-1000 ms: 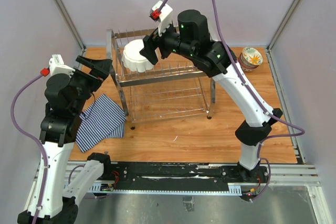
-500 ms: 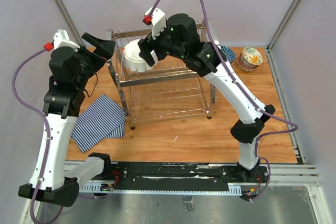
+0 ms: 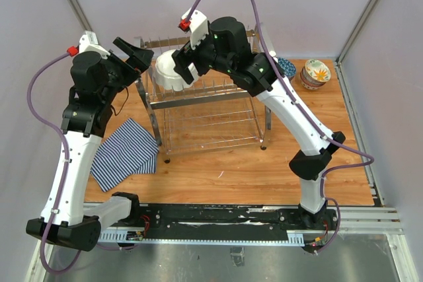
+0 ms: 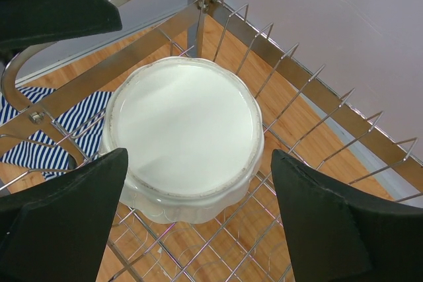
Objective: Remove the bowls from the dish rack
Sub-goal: Adjust the bowl in the dish rack.
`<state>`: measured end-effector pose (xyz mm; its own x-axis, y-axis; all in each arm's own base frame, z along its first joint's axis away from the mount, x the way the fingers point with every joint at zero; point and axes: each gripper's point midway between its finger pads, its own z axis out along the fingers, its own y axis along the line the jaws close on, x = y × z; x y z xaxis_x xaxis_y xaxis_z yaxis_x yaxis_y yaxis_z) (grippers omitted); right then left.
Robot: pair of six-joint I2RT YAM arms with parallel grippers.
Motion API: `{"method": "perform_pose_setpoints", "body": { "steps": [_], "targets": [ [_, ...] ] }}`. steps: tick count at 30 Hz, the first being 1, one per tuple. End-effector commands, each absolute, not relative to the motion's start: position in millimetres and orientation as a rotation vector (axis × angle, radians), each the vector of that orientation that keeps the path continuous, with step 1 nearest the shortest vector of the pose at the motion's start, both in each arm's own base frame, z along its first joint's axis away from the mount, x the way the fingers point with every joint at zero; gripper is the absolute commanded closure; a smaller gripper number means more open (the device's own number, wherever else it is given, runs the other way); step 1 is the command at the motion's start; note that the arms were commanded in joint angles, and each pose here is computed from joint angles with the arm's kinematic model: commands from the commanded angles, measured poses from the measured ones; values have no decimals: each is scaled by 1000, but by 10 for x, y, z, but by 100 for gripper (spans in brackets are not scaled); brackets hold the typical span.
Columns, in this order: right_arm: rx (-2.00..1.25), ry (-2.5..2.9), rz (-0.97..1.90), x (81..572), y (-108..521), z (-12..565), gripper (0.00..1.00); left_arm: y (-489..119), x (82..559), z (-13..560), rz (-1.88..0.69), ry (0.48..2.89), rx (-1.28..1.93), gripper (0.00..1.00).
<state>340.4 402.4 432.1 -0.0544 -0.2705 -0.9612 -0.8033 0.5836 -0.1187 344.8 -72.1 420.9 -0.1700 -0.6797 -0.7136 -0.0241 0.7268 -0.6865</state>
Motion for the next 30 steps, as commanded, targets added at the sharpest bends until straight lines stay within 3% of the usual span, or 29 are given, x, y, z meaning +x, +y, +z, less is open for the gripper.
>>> {"method": "perform_pose_setpoints", "body": {
  "steps": [1, 30],
  "targets": [
    [-925, 1576, 560, 3351, 4051, 4443, 9, -800, 3407, 4574, -711, 1553, -486, 1],
    [-904, 1583, 572, 3279, 3958, 4490, 6, -1397, 3146, 4792, -1001, 1483, -238, 2]
  ]
}}
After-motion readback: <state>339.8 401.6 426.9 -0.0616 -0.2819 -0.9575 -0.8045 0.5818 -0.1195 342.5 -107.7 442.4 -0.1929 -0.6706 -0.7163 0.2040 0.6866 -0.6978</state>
